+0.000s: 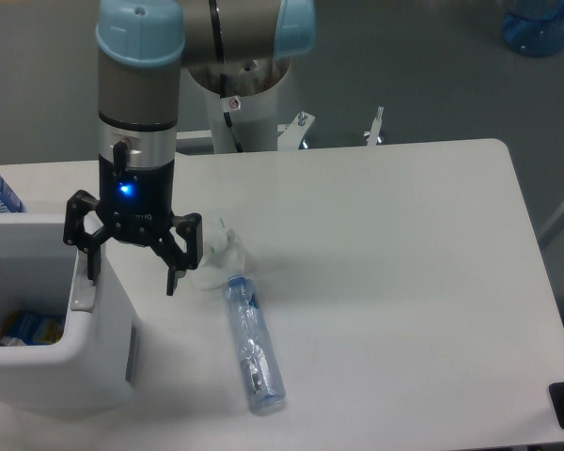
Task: Open the trash can
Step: 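Lift the gripper away from the opened trash can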
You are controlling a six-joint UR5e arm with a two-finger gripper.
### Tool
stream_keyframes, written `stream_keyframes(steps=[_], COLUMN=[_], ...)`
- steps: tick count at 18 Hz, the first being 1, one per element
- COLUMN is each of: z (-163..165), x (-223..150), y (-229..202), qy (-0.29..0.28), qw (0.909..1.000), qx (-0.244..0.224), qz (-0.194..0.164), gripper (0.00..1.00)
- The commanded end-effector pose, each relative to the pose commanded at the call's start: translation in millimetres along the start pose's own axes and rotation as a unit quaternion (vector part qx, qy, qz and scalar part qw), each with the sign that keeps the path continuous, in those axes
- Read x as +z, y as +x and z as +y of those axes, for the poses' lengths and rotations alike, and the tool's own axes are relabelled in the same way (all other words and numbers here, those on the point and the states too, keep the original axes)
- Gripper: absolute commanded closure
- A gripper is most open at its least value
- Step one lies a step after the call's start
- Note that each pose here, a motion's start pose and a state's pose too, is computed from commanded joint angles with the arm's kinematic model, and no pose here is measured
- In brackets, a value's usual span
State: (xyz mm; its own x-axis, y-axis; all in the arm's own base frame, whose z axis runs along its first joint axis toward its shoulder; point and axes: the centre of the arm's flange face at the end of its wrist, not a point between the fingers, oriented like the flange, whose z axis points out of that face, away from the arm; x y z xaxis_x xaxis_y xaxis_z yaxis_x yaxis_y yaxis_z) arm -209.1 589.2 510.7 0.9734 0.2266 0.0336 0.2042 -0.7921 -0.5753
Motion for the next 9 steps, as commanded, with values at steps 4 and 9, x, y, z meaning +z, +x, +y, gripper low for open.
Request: stream_keyframes(steps=[4,9], z=[-16.3,-0.3], x=[-32.6,-43.3], y=[-41.0,-78.1], qy=[0.029,-0.005], qw=[0.9991,0.9940], qx=[-0.007,0.072], qz=[-0.030,-0.083], gripper=[0.00,0.00])
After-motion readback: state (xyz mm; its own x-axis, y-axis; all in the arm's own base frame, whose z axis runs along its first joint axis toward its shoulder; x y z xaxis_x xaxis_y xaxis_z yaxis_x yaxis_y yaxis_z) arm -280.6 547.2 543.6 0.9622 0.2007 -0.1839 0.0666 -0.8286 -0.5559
